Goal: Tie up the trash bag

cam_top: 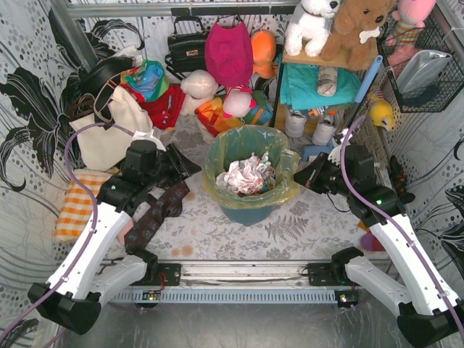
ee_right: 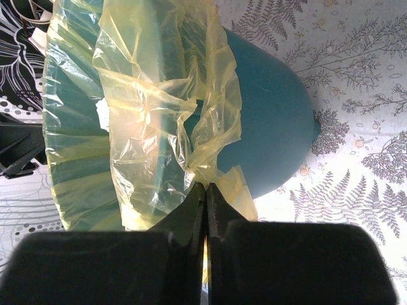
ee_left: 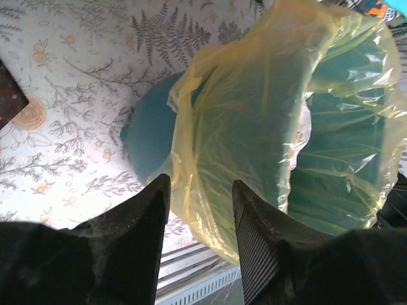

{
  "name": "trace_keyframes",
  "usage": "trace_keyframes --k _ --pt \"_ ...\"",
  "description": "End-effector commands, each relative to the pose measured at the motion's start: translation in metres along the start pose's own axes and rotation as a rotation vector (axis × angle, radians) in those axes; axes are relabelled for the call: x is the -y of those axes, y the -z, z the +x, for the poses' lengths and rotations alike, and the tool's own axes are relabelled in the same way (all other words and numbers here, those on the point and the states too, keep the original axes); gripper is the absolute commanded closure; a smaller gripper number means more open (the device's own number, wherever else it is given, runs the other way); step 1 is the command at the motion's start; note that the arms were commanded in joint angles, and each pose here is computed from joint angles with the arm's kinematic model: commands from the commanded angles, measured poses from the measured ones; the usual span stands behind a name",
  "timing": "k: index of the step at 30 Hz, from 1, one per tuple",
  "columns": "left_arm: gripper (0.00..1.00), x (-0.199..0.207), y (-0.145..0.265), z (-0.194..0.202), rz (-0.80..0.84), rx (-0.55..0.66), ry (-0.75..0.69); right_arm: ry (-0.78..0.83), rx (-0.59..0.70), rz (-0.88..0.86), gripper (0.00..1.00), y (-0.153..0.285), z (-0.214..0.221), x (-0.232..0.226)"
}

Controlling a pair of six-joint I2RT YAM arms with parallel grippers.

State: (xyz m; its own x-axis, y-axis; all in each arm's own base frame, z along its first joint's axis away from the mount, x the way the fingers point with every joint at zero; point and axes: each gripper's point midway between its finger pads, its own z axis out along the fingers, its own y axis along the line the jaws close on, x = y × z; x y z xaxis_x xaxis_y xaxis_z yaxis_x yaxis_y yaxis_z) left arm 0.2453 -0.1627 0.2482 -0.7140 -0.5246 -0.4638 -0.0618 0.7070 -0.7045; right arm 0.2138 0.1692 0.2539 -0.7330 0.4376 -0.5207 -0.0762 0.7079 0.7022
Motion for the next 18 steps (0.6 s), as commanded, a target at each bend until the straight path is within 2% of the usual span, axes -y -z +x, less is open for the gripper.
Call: trace_keyframes --k 1,7,12,18 --pt "0.47 0.012 -0.008 -0.002 0.043 -0.016 -0.004 0.016 0.032 -0.020 1.00 0.008 -0.010 -0.010" --pt "0.47 0.000 -0.032 0.015 0.022 -0.087 0.011 0.018 0.047 -0.012 1.00 0.014 -0.012 -0.010" --pt "0.39 0.010 -0.039 0.024 0.068 -0.116 0.016 0.019 0.046 -0.008 1.00 0.013 -0.012 -0.009" --pt "0.40 -0.014 -0.050 0.034 -0.039 -0.137 -0.007 0.007 0.031 -0.008 1.00 0.006 -0.007 -0.005"
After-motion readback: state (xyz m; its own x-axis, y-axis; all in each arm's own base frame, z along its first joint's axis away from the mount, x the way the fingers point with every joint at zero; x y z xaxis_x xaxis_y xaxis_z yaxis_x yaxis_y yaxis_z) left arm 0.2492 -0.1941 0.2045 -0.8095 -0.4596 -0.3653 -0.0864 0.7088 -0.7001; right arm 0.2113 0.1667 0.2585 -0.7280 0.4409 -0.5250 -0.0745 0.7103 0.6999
